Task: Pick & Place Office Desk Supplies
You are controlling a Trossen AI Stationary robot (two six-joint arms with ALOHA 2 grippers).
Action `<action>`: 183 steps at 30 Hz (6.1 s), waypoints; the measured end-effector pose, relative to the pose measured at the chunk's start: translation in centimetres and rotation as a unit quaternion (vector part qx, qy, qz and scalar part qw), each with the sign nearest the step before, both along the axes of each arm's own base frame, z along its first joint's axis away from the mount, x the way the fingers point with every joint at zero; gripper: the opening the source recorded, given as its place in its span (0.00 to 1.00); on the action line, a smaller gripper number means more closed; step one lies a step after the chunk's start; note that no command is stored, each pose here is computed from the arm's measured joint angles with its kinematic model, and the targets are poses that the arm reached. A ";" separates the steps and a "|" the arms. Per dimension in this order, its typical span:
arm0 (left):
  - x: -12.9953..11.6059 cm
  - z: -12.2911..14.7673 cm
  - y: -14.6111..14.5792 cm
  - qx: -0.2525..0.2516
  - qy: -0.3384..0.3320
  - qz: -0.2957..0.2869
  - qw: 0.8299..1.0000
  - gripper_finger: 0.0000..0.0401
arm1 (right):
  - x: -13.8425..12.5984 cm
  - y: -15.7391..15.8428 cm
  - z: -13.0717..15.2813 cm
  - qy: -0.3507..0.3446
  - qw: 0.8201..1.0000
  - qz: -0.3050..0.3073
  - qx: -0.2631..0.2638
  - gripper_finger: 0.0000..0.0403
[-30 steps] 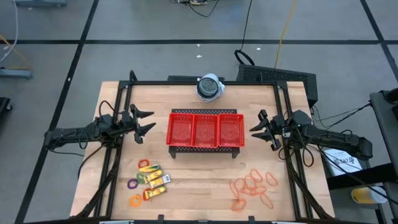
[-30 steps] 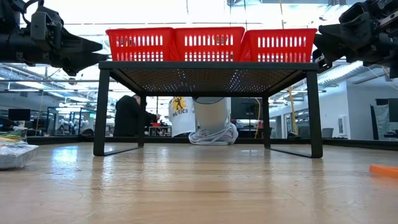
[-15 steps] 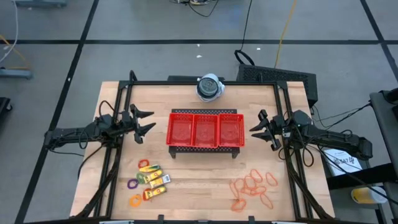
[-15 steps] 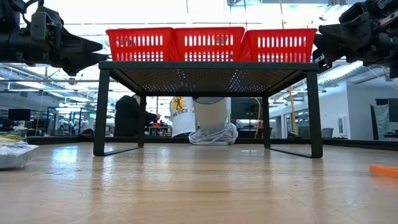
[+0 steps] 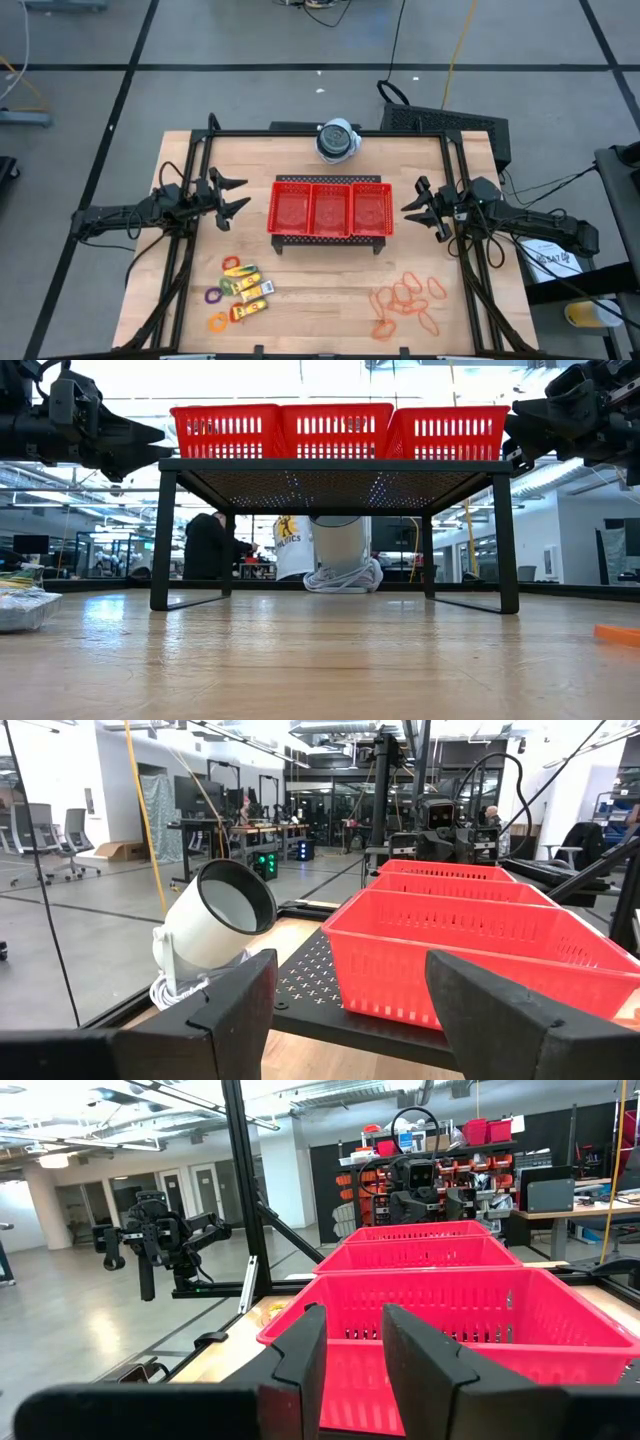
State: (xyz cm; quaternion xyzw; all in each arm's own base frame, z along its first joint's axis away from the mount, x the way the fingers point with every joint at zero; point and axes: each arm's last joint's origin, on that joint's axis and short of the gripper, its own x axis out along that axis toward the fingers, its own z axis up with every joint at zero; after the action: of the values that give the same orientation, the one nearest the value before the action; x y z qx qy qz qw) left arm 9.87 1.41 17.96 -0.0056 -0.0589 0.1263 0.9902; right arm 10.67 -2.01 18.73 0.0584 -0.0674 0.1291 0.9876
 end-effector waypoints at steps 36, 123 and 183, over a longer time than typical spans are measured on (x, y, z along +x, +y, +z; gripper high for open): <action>0.0 0.0 0.0 0.000 0.000 0.000 1.000 0.66 | -2.3 1.7 5.2 -0.223 0.956 0.117 0.151 0.35; 0.0 0.0 0.0 0.000 0.000 0.000 1.000 0.66 | -0.6 12.6 -6.6 0.681 0.701 -0.198 0.076 0.00; 0.0 0.0 0.0 0.000 0.000 0.000 1.000 0.66 | -1.0 11.5 -9.7 0.496 0.868 -0.013 0.029 0.20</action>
State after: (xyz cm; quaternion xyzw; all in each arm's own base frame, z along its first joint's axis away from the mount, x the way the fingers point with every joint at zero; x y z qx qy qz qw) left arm 9.87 1.41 17.95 -0.0055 -0.0585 0.1262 0.9903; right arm 9.64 9.51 9.01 0.1422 0.4272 0.0683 0.8903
